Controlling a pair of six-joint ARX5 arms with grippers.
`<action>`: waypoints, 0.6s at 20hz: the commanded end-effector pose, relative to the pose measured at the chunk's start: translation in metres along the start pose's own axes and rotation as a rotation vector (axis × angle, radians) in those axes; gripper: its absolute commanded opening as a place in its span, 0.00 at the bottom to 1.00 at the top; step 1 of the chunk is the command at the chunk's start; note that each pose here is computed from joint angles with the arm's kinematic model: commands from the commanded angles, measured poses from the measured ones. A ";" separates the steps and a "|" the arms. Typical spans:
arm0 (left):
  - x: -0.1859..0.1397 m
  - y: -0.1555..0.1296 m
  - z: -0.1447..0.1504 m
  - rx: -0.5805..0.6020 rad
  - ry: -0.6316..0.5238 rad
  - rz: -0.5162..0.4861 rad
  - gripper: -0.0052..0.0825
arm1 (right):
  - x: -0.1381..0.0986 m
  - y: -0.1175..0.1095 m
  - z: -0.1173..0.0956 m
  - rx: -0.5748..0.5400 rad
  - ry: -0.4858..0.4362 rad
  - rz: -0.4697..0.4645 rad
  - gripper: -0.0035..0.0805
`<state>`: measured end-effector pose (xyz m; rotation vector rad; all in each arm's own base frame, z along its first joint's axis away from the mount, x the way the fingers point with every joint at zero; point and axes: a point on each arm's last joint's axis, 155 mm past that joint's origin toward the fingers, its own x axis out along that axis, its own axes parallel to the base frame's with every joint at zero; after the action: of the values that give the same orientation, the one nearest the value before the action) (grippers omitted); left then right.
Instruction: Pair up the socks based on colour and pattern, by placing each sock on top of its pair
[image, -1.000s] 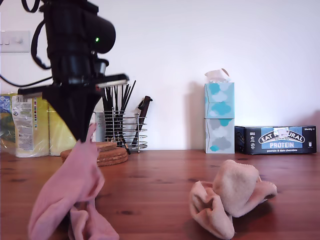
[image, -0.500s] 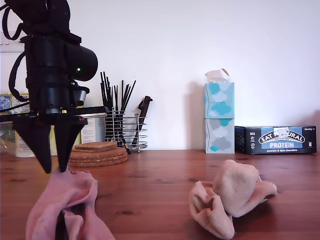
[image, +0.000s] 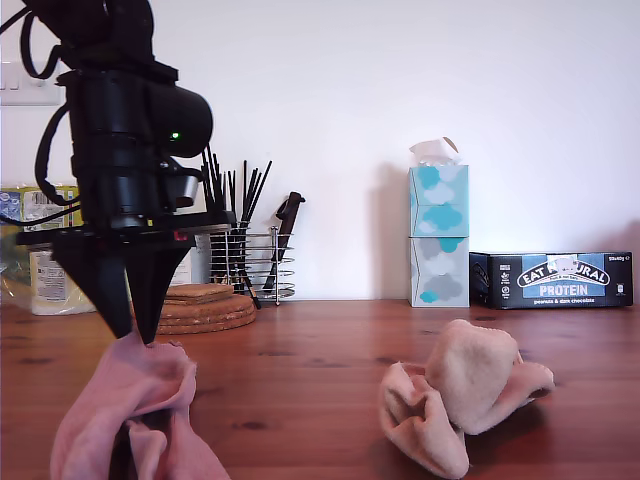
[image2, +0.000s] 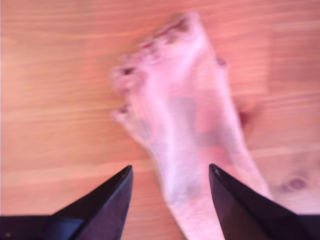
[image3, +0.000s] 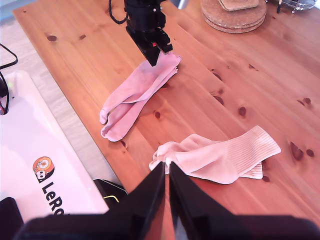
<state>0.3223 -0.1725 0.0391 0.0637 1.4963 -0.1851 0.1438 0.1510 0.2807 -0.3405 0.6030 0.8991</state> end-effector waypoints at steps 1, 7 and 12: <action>0.005 -0.004 -0.006 0.041 0.019 0.016 0.04 | 0.002 0.001 -0.001 -0.007 0.001 0.006 0.03; 0.005 -0.010 -0.023 0.166 0.046 0.125 0.04 | 0.002 0.002 -0.004 -0.004 0.012 0.008 0.03; 0.000 0.005 -0.029 0.162 0.059 0.223 0.55 | 0.002 0.002 -0.006 -0.002 0.018 0.010 0.03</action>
<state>0.2952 -0.1681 0.0397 0.3609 1.5041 -0.1498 0.1417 0.1497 0.2778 -0.3424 0.6191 0.8996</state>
